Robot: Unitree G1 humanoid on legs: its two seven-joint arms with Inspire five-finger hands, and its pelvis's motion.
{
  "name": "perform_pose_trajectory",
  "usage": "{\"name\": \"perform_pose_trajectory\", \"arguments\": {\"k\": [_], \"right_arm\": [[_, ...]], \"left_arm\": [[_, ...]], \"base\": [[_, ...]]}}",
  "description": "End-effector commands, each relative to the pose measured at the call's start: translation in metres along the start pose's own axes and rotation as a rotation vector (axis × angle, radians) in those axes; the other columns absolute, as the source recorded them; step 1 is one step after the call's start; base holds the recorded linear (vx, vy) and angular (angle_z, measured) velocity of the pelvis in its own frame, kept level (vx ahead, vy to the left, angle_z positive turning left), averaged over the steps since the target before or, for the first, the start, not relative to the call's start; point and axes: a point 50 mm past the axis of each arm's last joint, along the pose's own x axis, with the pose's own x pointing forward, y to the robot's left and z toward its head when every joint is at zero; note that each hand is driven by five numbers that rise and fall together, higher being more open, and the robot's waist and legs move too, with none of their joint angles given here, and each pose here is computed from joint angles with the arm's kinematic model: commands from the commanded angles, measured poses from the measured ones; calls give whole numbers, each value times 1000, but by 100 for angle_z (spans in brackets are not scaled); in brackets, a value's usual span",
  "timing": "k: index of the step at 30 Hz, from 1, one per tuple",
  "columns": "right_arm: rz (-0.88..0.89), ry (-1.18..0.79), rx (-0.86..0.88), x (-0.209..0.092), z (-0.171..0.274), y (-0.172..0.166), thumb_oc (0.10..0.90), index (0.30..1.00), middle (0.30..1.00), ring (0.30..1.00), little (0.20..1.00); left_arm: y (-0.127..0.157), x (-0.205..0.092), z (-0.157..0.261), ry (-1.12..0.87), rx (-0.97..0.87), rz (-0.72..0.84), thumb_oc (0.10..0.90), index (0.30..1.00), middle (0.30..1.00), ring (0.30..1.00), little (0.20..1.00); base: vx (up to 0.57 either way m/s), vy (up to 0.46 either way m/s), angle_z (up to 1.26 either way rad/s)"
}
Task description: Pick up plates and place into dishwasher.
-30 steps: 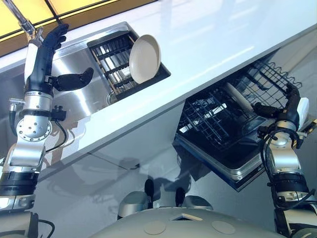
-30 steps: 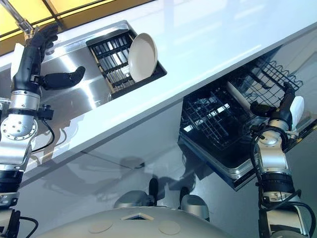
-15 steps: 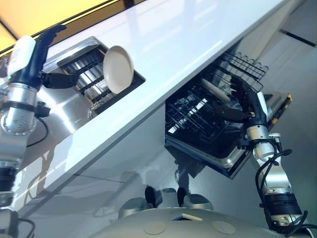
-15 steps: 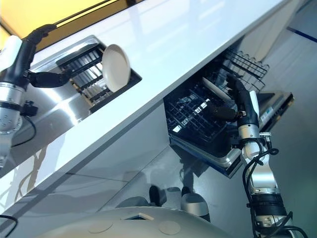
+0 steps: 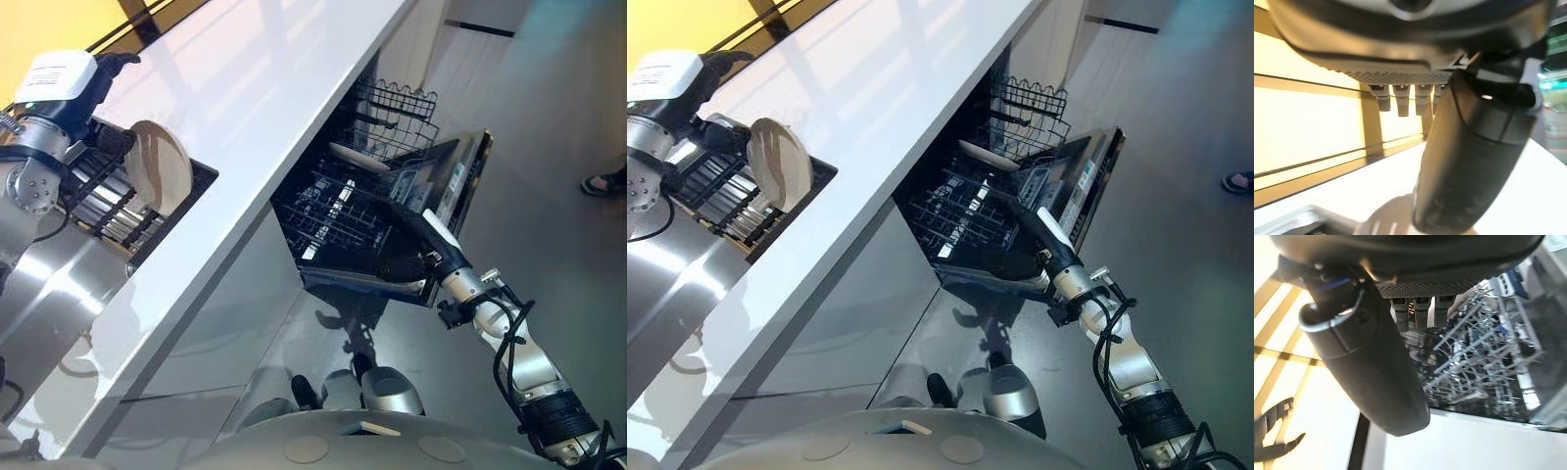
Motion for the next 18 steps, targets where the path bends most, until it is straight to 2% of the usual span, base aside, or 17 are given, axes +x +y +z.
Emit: {"name": "perform_pose_trajectory", "arguments": {"k": [1, 10, 18], "right_arm": [[-14, -295, -83, 9, 55, -14, 800, 900, 900, 900, 900], [-9, -272, -74, 5, 50, -11, 800, 900, 900, 900, 900], [-30, -252, -82, 3, 49, -14, 800, 900, 900, 900, 900]], "left_arm": [[70, 12, -9, 29, 120, 212, 800, 900, 900, 900, 900], [63, 19, -2, -7, 270, 74, 800, 900, 900, 900, 900], [52, 20, 0, -48, 413, -205, 800, 900, 900, 900, 900]], "base": [[-3, 78, -13], [-6, 78, -8], [-6, 26, 0]]}}
